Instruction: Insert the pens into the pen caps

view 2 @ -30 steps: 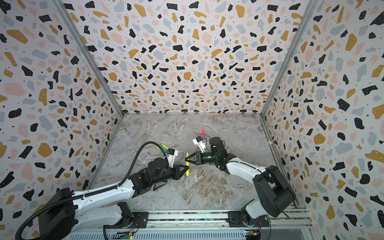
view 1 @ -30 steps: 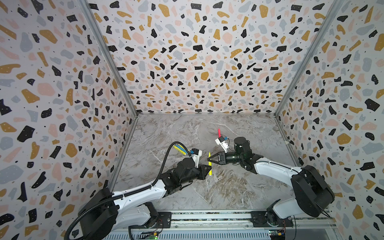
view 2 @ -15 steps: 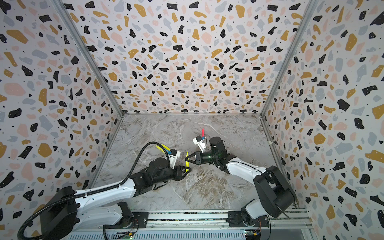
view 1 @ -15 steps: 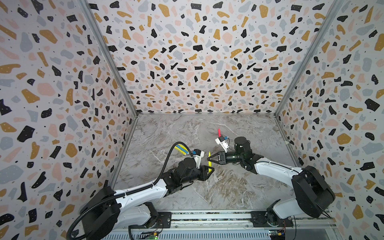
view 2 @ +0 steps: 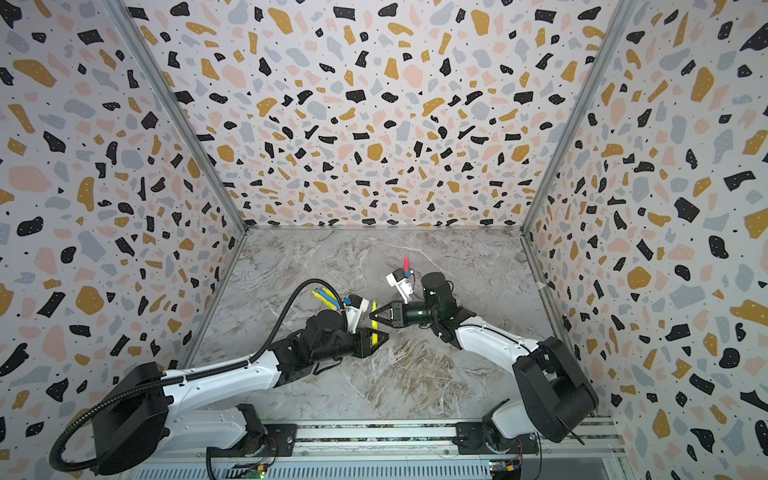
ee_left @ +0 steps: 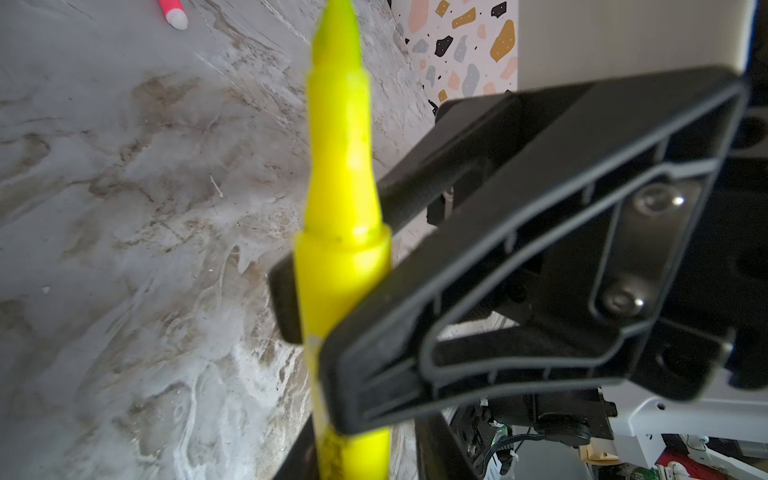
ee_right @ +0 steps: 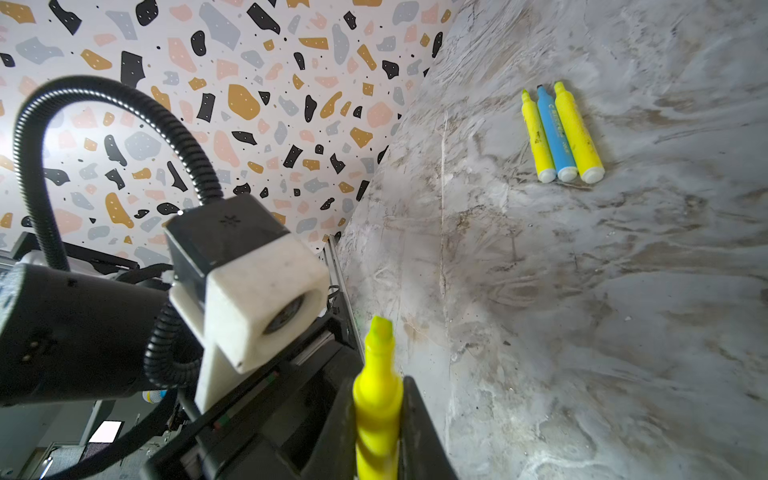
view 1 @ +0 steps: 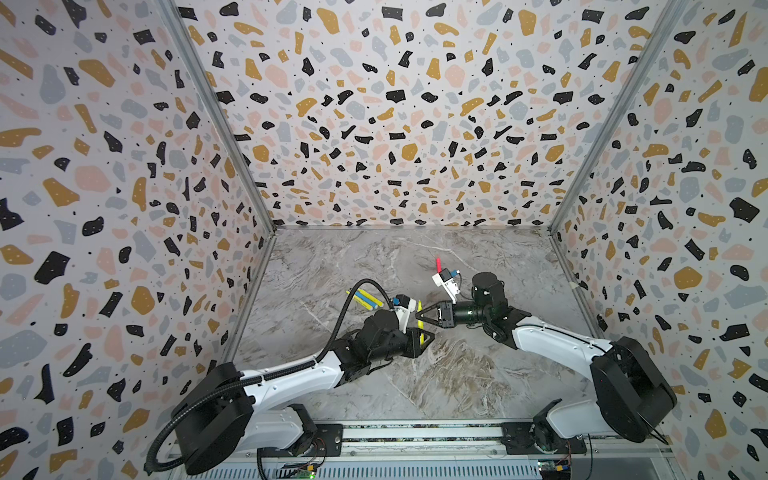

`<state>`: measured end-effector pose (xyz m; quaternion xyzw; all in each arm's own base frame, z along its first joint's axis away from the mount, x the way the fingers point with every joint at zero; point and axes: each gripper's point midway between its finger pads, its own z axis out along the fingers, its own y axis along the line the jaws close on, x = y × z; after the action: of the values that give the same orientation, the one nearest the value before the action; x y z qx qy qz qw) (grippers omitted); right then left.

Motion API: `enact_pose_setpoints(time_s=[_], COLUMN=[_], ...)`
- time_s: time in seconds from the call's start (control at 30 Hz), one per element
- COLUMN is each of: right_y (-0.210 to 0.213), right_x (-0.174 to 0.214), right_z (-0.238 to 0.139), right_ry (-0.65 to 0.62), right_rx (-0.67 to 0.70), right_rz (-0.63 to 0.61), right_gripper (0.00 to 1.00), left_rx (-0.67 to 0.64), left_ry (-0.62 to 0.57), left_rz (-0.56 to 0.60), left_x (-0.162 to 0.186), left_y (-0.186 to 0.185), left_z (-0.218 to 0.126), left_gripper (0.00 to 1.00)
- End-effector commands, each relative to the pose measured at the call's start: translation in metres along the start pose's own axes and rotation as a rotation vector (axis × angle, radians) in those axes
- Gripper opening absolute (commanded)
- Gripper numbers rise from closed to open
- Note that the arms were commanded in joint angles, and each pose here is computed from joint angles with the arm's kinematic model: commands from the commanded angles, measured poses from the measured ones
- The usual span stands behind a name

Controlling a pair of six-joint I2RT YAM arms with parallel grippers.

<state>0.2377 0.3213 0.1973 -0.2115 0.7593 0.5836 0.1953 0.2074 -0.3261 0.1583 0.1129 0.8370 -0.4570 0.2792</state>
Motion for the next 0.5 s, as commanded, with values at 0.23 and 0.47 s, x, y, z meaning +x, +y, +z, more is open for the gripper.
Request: enact_pose_setpoints(time_s=[0.23,0.47], right_y=[0.012,0.013], right_x=[0.0,-0.001], right_z=[-0.006,-0.006], right_ry=[-0.015,-0.02], right_rx=[-0.024,-0.027], right_rz=[-0.041,-0.04], right_gripper=[0.02,0.02], left_rx=[0.048,0.071], left_ry=[-0.056,-0.071], left_rz=[0.014,0.006], left_x=[-0.029,-0.032], left_y=[-0.012,-0.013], left_z=[-0.003,-0.007], left_gripper=[0.25,0.15])
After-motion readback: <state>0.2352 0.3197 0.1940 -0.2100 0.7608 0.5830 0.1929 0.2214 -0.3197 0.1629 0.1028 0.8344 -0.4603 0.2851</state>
